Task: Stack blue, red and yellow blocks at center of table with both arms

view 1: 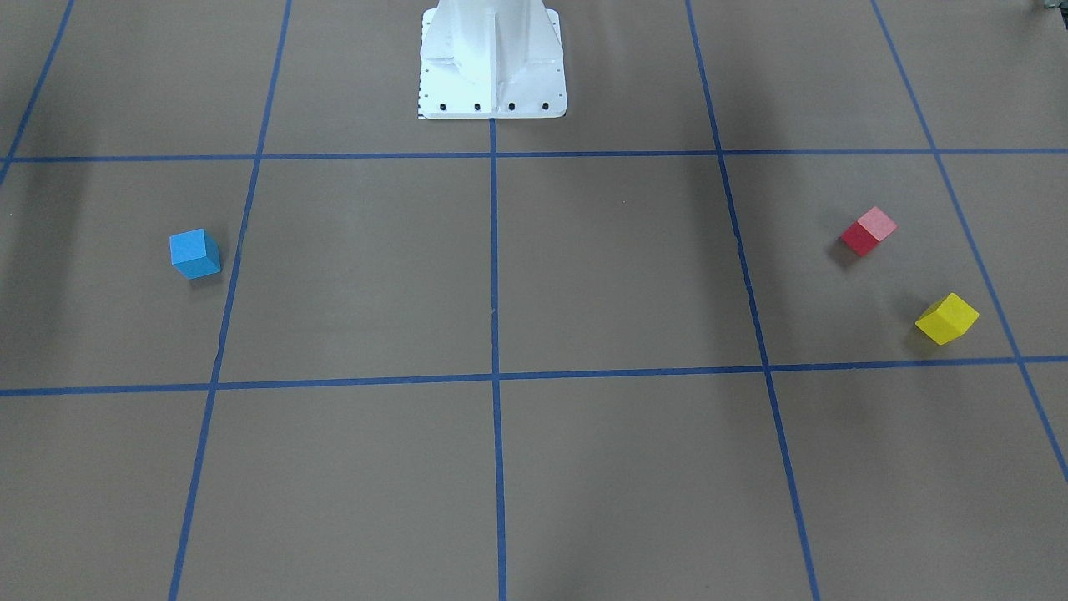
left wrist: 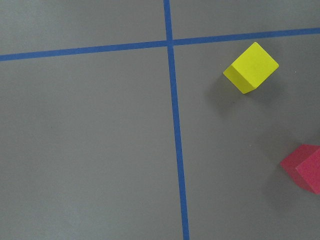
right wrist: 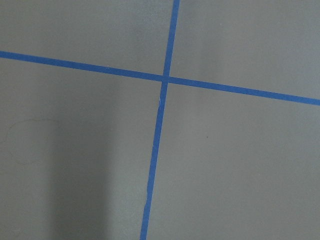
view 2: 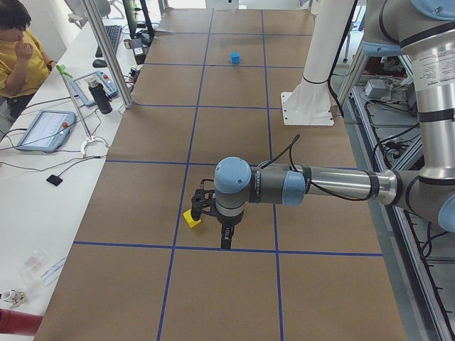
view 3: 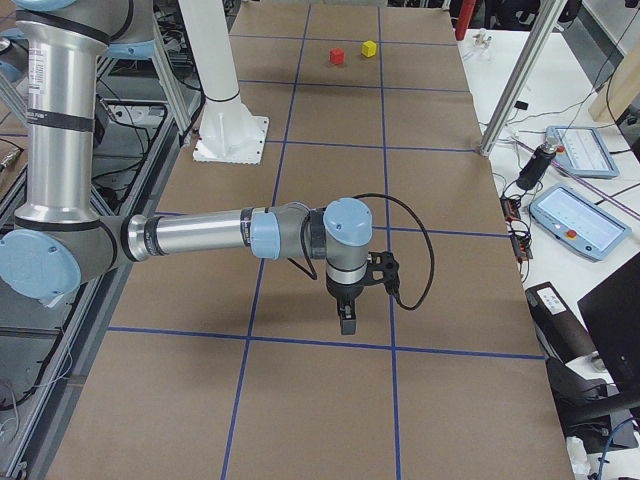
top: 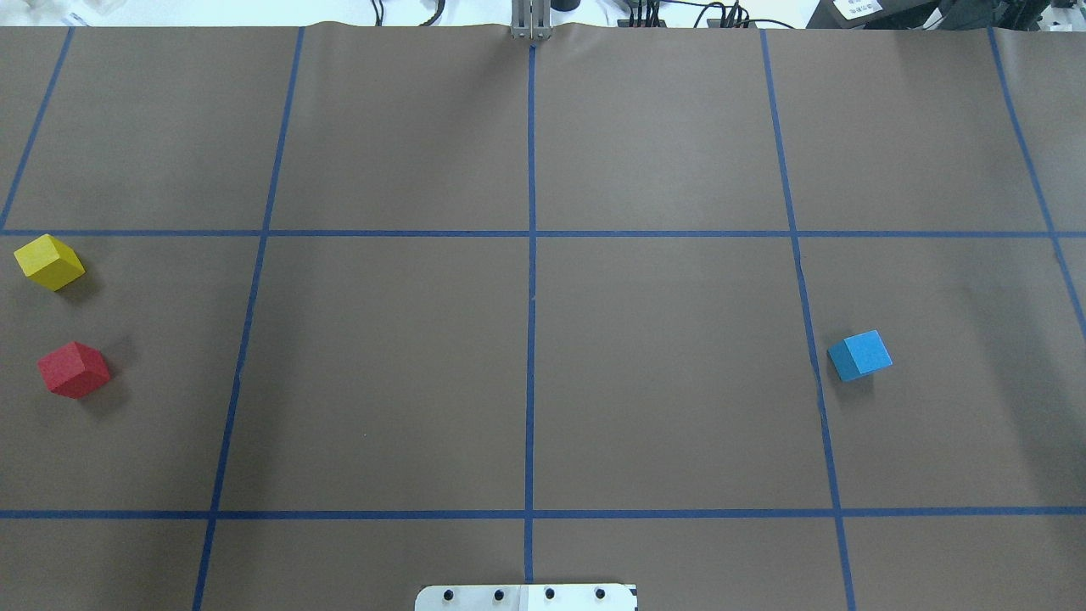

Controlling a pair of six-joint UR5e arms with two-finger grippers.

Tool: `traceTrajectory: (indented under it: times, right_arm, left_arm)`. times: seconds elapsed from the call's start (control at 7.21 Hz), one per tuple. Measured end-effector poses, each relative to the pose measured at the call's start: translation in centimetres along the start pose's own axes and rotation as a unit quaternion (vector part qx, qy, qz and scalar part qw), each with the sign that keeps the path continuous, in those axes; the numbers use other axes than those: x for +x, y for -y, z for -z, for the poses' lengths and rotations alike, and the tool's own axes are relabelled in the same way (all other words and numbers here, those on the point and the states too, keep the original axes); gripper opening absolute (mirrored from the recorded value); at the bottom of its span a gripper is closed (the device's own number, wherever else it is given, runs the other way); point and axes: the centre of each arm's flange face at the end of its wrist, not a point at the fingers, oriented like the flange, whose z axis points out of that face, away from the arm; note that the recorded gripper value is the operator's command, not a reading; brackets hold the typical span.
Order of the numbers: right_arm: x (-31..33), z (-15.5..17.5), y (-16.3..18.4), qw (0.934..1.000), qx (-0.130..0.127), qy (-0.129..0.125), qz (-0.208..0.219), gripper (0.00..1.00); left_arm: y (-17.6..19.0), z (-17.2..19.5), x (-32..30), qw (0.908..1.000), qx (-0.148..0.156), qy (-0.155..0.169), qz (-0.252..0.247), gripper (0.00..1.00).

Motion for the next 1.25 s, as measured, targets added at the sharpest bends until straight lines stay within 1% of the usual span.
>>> traceTrajectory:
  times: [0.56, 0.69, 0.83, 0.97, 1.11, 1.25]
  right_arm:
    - [-1.4, 1.5, 0.4, 0.9996, 0.018, 0.003, 0.020, 0.99]
    - [-1.9, 1.9, 0.7, 0.9991, 0.029, 0.009, 0.028, 0.99]
    - [-2.2, 2.2, 1.2, 0.9977, 0.050, 0.013, 0.043, 0.99]
    - [-2.4, 2.4, 1.7, 0.9957, 0.070, 0.015, 0.060, 0.99]
    - [-2.5, 2.4, 2.0, 0.9940, 0.082, 0.018, 0.070, 1.00]
    - [-2.6, 2.4, 2.1, 0.9930, 0.087, 0.024, 0.076, 0.99]
  left_arm:
    - [1.7, 1.8, 1.8, 0.9996, 0.020, 0.004, -0.020, 1.00]
    - [2.3, 2.4, 2.3, 0.9992, 0.030, 0.004, -0.028, 1.00]
    - [3.0, 3.1, 3.0, 0.9980, 0.046, 0.005, -0.043, 1.00]
    - [3.9, 3.8, 3.6, 0.9953, 0.070, 0.007, -0.067, 1.00]
    - [5.3, 4.6, 4.3, 0.9909, 0.097, 0.009, -0.093, 1.00]
    - [7.0, 5.5, 5.0, 0.9861, 0.119, 0.012, -0.115, 1.00]
